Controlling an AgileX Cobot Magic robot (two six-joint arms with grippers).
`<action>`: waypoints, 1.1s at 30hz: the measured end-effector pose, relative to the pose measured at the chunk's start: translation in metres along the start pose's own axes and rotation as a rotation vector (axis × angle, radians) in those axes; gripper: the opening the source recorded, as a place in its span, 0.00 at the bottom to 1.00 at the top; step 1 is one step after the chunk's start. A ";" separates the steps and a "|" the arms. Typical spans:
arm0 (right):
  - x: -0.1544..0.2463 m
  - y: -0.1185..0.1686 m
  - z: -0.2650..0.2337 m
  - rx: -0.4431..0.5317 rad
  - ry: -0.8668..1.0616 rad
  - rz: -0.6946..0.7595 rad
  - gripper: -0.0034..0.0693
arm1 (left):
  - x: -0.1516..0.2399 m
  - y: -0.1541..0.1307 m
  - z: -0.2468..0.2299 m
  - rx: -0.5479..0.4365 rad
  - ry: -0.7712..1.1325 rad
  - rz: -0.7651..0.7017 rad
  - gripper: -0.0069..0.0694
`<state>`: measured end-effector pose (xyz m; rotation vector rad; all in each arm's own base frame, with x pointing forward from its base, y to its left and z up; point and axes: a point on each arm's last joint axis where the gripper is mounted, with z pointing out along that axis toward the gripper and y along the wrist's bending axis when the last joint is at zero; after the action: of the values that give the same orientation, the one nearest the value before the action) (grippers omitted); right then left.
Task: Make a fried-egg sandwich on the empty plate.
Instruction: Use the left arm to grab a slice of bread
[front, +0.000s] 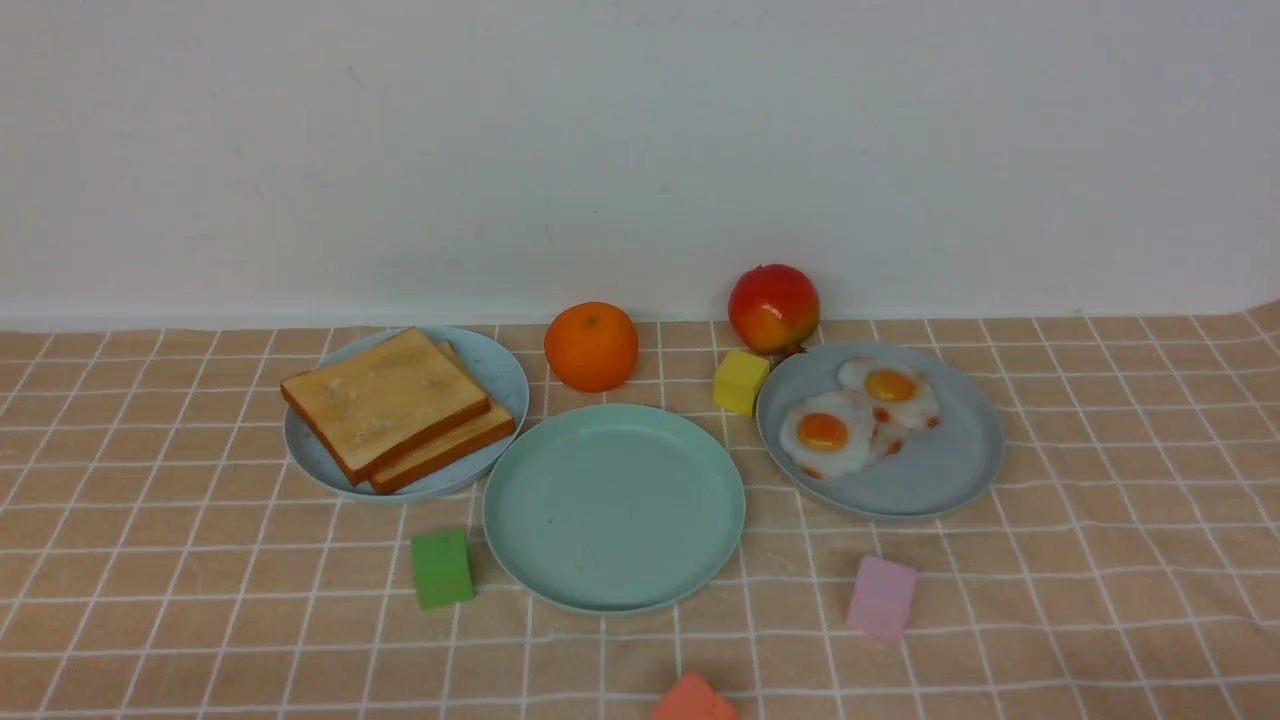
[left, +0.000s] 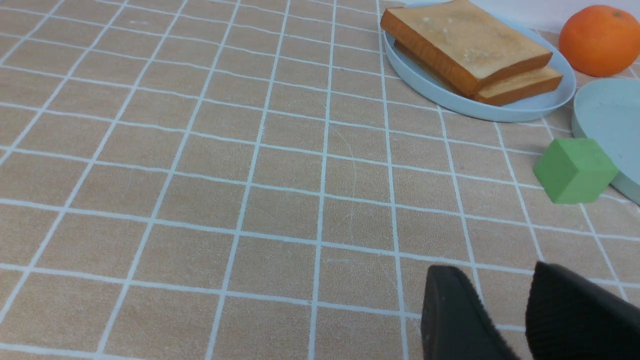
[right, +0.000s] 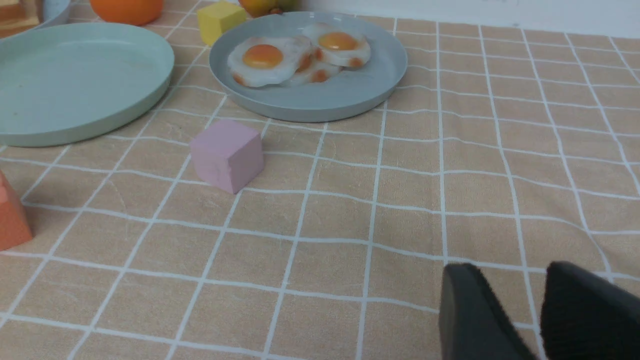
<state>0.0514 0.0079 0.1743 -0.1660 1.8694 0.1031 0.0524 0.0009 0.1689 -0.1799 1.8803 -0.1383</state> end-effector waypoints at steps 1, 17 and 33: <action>0.000 0.000 0.000 0.000 0.000 0.000 0.38 | 0.000 0.000 0.000 0.000 0.000 0.000 0.40; 0.000 0.000 0.000 0.000 0.000 0.000 0.38 | 0.000 0.000 0.000 0.000 0.000 0.000 0.40; -0.001 0.000 0.000 -0.001 -0.022 0.000 0.38 | 0.000 0.000 0.000 0.000 0.000 0.001 0.40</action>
<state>0.0521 0.0081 0.1755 -0.1649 1.8474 0.1053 0.0524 0.0009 0.1689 -0.1794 1.8803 -0.1374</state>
